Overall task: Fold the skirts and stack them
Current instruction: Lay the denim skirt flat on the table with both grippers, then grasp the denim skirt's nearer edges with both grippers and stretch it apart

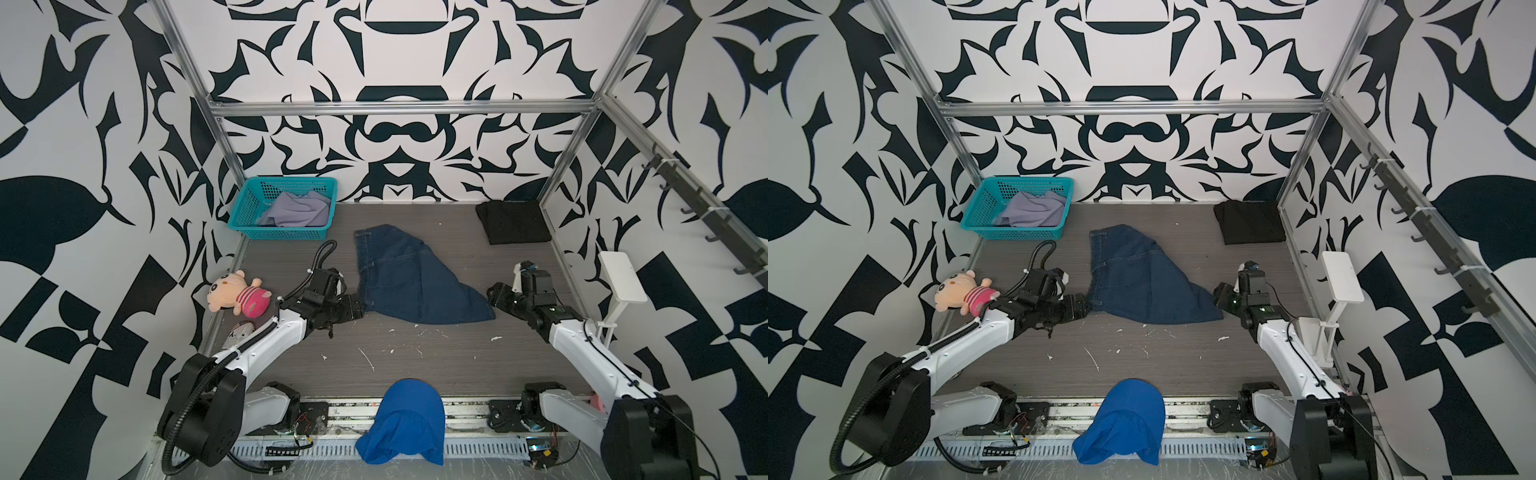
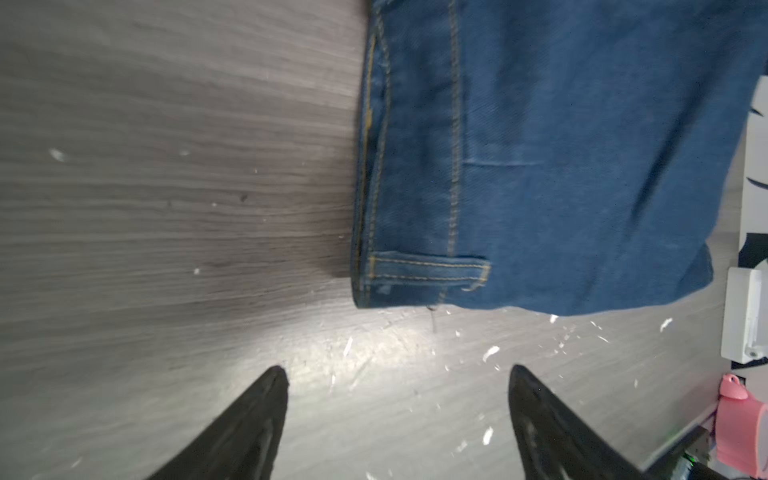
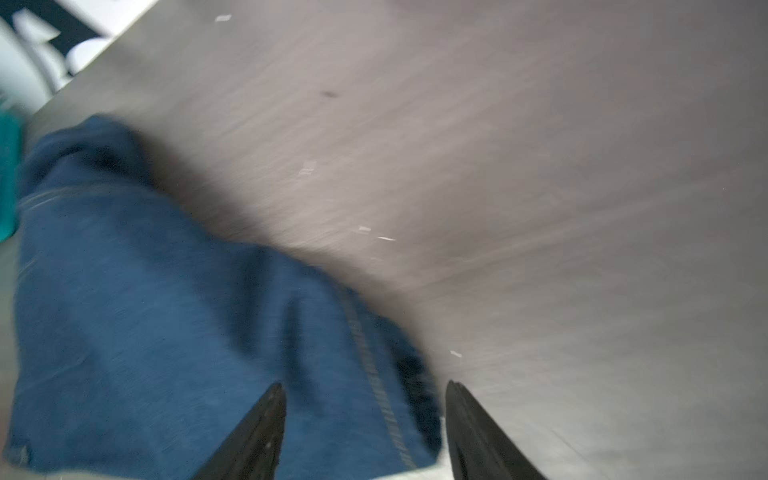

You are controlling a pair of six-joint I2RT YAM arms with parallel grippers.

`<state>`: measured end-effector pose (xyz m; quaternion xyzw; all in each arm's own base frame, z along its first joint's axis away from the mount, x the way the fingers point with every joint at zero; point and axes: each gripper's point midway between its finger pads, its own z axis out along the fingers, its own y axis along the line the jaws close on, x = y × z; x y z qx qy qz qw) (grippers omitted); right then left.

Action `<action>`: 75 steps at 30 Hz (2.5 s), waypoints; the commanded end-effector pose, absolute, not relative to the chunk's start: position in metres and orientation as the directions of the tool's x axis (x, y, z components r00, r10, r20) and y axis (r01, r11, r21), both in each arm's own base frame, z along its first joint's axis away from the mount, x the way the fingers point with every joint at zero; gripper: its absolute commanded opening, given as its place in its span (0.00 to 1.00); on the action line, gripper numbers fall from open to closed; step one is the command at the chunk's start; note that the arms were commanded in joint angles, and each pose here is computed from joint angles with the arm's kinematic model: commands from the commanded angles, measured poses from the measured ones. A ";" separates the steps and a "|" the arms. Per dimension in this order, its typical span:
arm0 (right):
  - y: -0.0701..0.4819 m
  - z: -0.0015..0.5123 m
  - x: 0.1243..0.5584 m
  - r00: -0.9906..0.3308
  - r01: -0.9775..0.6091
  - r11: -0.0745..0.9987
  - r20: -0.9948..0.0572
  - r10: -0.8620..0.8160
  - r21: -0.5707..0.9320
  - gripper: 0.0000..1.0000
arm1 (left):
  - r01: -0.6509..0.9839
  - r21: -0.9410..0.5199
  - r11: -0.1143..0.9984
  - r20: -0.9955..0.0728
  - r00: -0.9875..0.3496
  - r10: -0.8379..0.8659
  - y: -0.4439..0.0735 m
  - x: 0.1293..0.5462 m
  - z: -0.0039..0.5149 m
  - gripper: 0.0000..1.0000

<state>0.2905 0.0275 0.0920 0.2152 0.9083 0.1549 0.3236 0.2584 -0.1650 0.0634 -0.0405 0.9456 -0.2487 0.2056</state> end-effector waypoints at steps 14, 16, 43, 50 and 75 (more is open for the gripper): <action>0.022 0.062 0.300 -0.652 0.349 0.646 -0.319 0.688 0.679 0.65 | 0.200 -0.523 0.829 -0.532 -0.836 -0.133 -0.200 0.306 0.057 0.52; 0.030 0.062 0.299 -0.675 0.328 0.634 -0.296 0.676 0.700 0.62 | 0.208 -0.529 0.823 -0.532 -0.836 -0.131 -0.202 0.306 0.058 0.30; 0.075 0.047 0.264 -0.857 0.209 0.669 -0.196 0.477 0.713 0.39 | 0.185 -0.465 0.866 -0.624 -0.763 -0.172 -0.175 0.299 0.097 0.00; 0.084 0.065 0.265 -0.855 0.175 0.645 -0.210 0.474 0.744 0.09 | 0.178 -0.455 0.872 -0.644 -0.743 -0.184 -0.169 0.298 0.108 0.00; 0.102 0.434 0.192 -0.427 -0.465 0.629 -0.780 0.457 0.623 0.00 | 0.767 -0.364 0.529 -0.931 -0.295 -0.213 -0.163 0.143 0.436 0.00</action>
